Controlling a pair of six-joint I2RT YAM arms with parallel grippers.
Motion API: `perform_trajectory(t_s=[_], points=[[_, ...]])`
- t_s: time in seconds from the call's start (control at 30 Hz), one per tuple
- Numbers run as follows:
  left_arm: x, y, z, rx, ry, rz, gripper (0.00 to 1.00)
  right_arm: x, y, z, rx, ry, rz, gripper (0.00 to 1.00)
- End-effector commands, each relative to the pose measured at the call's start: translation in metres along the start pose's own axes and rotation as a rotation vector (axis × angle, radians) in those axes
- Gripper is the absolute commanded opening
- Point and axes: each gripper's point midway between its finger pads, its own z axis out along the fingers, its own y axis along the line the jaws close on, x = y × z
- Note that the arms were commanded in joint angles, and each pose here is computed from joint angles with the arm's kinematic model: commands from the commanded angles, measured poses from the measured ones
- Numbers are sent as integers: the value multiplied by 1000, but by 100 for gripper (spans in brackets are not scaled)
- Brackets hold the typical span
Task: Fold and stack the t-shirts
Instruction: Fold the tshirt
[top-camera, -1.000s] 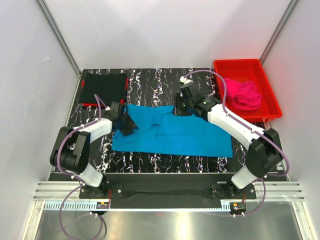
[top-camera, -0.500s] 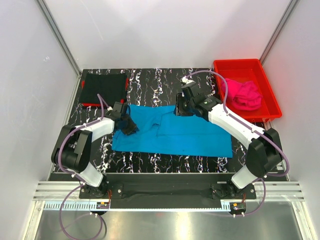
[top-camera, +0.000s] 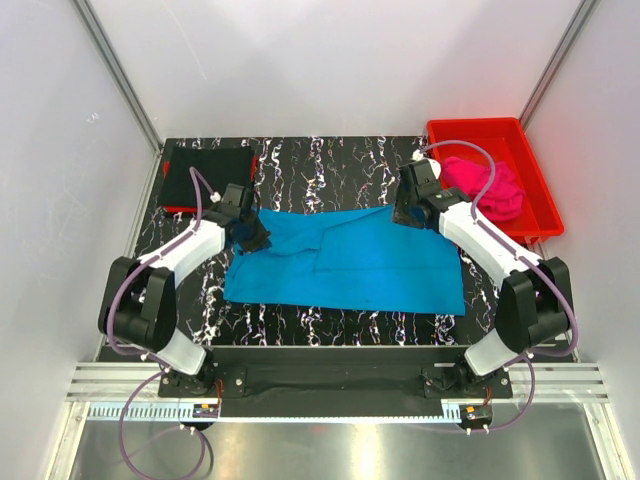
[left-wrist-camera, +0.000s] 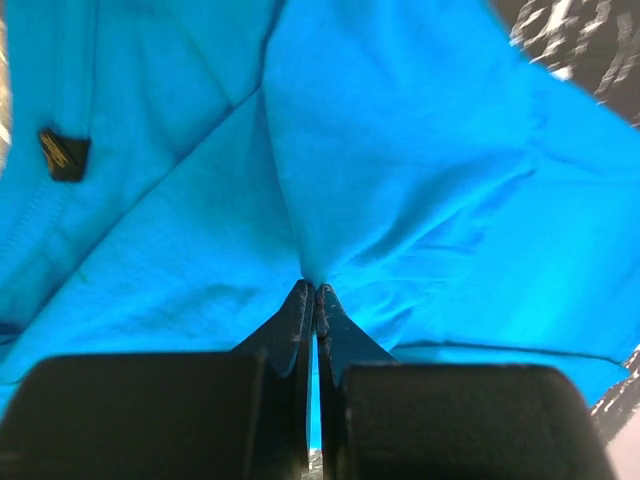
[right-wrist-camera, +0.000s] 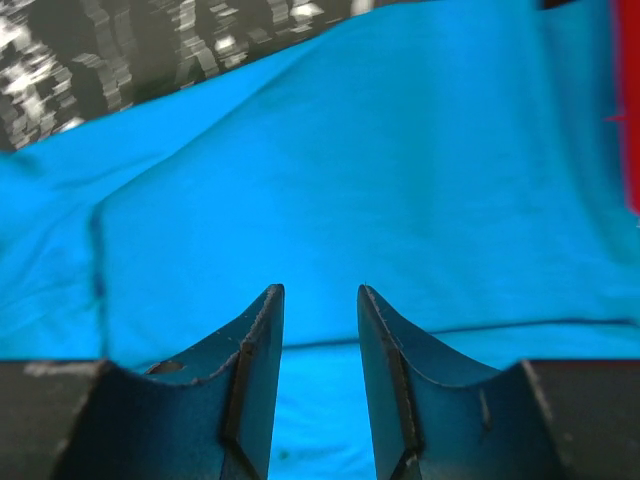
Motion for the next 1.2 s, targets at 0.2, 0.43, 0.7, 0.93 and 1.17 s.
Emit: perform_trajectory(t_s=[0.2,0.43,0.7,0.93,1.17], points=[[-30,3,-34,-14,-102,57,0,-37,-59,13,231,-65,61,43],[-37,13,-44,-11,-103,66,0,-63,-100,39,470,-63,172,41],[-39,30,-48,-4,-89,60,0,-66,-114,78,583,-49,184,42],[-33,41,-51,1,-80,63,0,-72,-126,98,688,-60,160,42],[-18,53,-45,4,-59,60,0,-63,-128,117,723,-37,177,43]])
